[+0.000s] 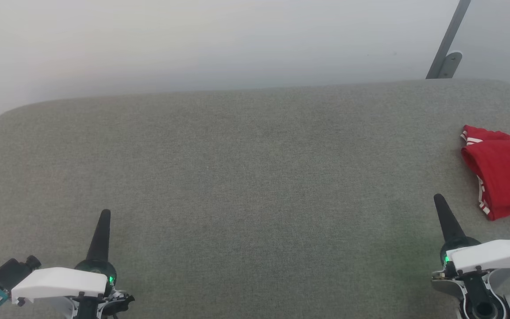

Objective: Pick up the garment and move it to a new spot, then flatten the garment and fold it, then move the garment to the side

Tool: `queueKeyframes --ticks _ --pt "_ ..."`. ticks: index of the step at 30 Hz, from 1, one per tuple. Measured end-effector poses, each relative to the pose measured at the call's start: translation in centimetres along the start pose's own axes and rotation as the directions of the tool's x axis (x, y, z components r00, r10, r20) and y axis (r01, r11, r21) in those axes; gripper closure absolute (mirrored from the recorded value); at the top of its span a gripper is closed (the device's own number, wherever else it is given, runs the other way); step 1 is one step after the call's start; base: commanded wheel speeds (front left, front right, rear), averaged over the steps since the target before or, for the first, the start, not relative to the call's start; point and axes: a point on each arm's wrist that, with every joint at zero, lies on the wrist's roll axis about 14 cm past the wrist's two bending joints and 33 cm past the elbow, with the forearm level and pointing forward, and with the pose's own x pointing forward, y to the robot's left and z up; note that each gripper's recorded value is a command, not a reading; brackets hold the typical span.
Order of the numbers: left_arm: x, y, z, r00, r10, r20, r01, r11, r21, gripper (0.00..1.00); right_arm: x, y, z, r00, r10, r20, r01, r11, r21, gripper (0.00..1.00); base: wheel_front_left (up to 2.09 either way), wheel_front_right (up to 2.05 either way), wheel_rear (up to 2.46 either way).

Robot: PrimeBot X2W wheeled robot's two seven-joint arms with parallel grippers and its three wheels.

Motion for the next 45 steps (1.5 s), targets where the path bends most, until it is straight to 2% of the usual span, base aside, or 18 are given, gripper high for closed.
queueKeyframes --ticks 18,45 --pt "0.0 -0.7 -0.7 1.0 -0.017 -0.02 0.013 0.989 -0.15 1.0 -0.1 1.0 -0.2 1.0 0.03 -0.003 -0.029 0.987 0.161 1.0 0.0 0.0 0.0" --pt "0.0 -1.8 -1.3 0.998 -0.054 -0.037 0.038 0.939 -0.34 1.0 -0.4 2.1 -0.6 0.997 0.072 -0.005 -0.065 0.931 0.358 1.0 0.0 0.0 0.0"
